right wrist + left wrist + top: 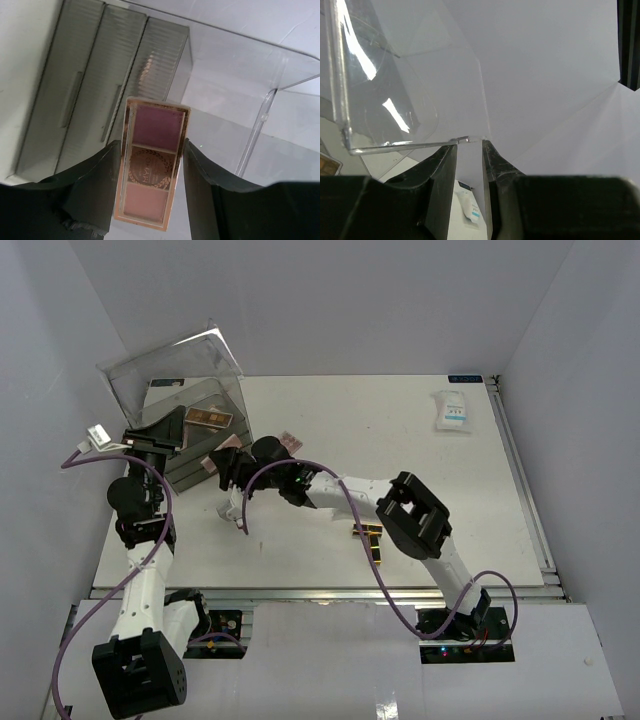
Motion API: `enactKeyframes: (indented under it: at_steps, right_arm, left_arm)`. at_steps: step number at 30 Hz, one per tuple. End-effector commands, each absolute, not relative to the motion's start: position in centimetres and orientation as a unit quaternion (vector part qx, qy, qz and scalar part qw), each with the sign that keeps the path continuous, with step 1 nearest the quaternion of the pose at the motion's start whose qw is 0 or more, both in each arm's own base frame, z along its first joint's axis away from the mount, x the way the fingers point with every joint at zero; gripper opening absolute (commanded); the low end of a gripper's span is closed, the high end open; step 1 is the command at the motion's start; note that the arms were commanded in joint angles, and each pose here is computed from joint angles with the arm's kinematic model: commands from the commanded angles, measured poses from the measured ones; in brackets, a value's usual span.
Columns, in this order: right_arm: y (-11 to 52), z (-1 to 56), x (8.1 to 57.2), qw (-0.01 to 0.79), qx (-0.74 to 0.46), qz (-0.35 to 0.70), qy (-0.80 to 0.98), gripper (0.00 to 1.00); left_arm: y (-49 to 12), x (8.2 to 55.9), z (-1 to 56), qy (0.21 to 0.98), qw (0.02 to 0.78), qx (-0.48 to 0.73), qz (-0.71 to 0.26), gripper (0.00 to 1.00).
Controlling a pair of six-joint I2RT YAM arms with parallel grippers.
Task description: Organize the makeup
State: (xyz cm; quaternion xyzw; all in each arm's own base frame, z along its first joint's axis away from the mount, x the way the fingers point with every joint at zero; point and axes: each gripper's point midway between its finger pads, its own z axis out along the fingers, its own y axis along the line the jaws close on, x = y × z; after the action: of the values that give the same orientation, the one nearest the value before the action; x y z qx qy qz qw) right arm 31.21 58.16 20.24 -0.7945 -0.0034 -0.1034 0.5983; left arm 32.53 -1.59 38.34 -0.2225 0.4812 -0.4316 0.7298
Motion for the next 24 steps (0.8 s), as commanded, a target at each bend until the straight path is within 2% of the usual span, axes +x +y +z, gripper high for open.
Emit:
enactKeyframes:
  at_steps: [1,14,24]
  right_arm:
    - [60.3,29.3,32.6,0.707,-0.686,-0.163,-0.057,0.09]
    - [61.2,32.8,35.7,0.775,-0.609,-0.156,-0.062,0.08]
    - [61.3,32.1,39.5,0.815,-0.572,-0.087,0.036,0.10]
  left_arm:
    - [-2.0,31.2,41.7,0.462,0.762,-0.176,-0.419,0.37]
    - [-2.2,31.4,41.5,0.474,0.768,-0.159,-0.401,0.37]
    - [-2.1,31.5,41.0,0.479,0.766,-0.160,-0.398,0.37]
